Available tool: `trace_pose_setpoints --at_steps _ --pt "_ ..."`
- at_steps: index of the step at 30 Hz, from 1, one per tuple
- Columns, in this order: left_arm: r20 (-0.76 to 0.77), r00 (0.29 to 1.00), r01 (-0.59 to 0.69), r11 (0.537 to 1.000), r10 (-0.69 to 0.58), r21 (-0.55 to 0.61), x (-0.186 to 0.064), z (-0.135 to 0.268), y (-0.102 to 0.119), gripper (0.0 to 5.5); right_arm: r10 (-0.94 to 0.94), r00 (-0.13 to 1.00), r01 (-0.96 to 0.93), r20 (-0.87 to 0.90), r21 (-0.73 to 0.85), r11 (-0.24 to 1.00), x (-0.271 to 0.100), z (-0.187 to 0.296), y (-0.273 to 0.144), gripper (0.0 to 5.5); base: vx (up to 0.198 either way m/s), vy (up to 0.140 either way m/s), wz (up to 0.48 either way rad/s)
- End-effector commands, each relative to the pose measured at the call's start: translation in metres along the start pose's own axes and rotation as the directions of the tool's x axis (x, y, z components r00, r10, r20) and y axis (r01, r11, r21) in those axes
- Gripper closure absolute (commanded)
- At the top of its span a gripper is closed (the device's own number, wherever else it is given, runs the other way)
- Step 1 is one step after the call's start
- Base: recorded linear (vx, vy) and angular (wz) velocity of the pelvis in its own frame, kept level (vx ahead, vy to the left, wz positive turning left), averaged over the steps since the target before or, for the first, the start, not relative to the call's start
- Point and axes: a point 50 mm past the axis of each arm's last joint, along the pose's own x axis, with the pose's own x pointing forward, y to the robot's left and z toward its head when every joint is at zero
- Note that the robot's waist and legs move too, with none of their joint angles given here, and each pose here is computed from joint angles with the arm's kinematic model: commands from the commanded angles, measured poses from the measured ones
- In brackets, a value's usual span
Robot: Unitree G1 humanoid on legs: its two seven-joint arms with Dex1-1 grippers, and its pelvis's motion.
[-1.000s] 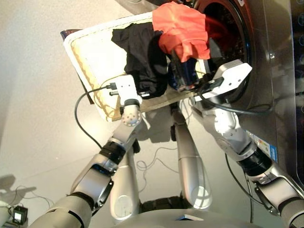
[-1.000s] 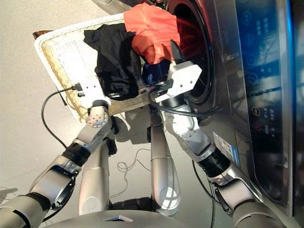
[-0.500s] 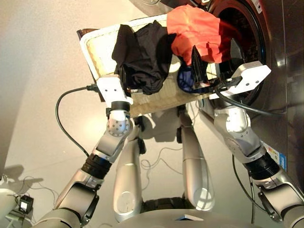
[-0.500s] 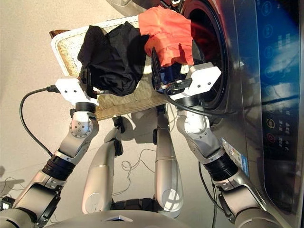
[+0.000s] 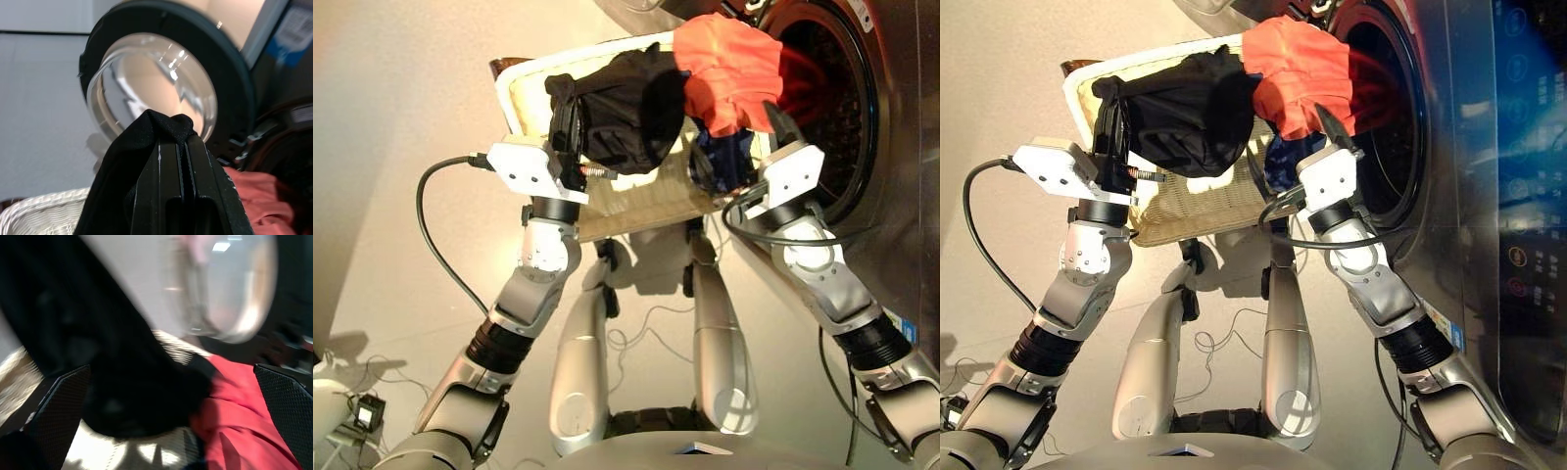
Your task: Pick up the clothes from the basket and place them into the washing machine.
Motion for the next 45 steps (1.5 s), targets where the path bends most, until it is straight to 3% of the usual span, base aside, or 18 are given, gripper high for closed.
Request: trace_pose_setpoints --at_steps 1,13,26,37,45 --pt "0.17 0.98 0.117 0.992 -0.108 -0.05 -0.005 0.038 -0.01 5.5 0.191 0.98 -0.18 0.049 -0.163 0.97 0.004 0.028 -0.009 0.0 0.0 0.0 0.0" --pt "0.178 0.968 0.203 0.967 -0.175 -0.154 -0.006 0.042 -0.021 5.5 0.312 0.947 -0.297 0.081 -0.15 0.943 0.041 0.036 0.017 0.0 0.0 0.0 0.0" --pt "0.191 0.972 0.184 0.953 -0.139 -0.242 -0.004 0.044 -0.026 5.5 0.167 0.976 -0.139 0.142 -0.188 0.972 0.069 0.044 0.011 0.0 0.0 0.0 0.0" --pt "0.208 0.969 0.194 0.936 -0.135 -0.293 0.0 0.045 -0.034 5.5 0.057 0.998 -0.059 -0.02 -0.162 0.985 0.09 0.005 0.011 0.0 0.0 0.0 0.0" --pt "0.215 0.965 0.21 0.931 -0.149 -0.299 0.003 0.046 -0.038 5.5 0.125 0.983 -0.14 -0.132 -0.11 0.984 0.095 -0.017 0.029 0.0 0.0 0.0 0.0"
